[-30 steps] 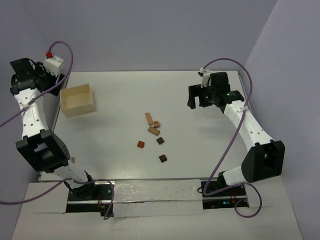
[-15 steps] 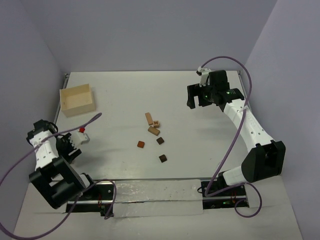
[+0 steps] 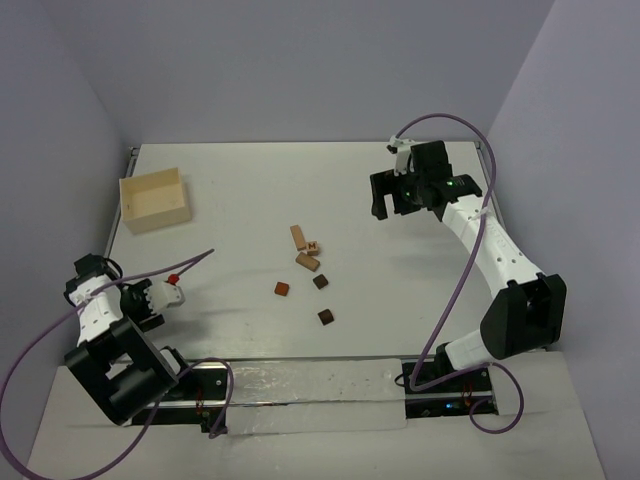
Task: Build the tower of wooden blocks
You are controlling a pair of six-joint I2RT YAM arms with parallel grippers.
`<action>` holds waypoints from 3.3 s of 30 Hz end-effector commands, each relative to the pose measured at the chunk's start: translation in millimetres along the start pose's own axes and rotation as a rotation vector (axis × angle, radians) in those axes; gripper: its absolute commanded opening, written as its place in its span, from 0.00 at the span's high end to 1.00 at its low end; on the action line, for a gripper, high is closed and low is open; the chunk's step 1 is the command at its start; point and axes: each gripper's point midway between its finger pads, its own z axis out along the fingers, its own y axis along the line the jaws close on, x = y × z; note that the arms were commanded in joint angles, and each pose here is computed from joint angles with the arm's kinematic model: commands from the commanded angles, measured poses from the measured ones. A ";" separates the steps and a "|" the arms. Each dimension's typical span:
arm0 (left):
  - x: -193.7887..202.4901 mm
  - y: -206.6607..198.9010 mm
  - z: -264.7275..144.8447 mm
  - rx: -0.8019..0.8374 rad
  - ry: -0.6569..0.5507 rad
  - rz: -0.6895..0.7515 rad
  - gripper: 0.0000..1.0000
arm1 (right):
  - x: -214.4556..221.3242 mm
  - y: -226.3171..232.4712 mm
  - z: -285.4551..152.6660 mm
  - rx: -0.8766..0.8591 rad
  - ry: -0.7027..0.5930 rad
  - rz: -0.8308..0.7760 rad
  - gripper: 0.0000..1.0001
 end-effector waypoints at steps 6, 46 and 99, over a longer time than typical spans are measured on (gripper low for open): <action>0.3 33.7 4.3 -0.093 -0.024 0.090 0.27 | -17.2 2.4 -6.8 0.008 -0.040 -0.031 0.00; -338.0 91.5 35.4 0.063 -0.324 -0.102 1.00 | -16.6 -3.2 -1.3 0.048 -0.051 -0.009 0.00; -312.4 157.7 -183.4 -0.179 -1.009 -0.653 0.24 | -4.1 172.6 149.5 0.060 0.165 0.096 0.17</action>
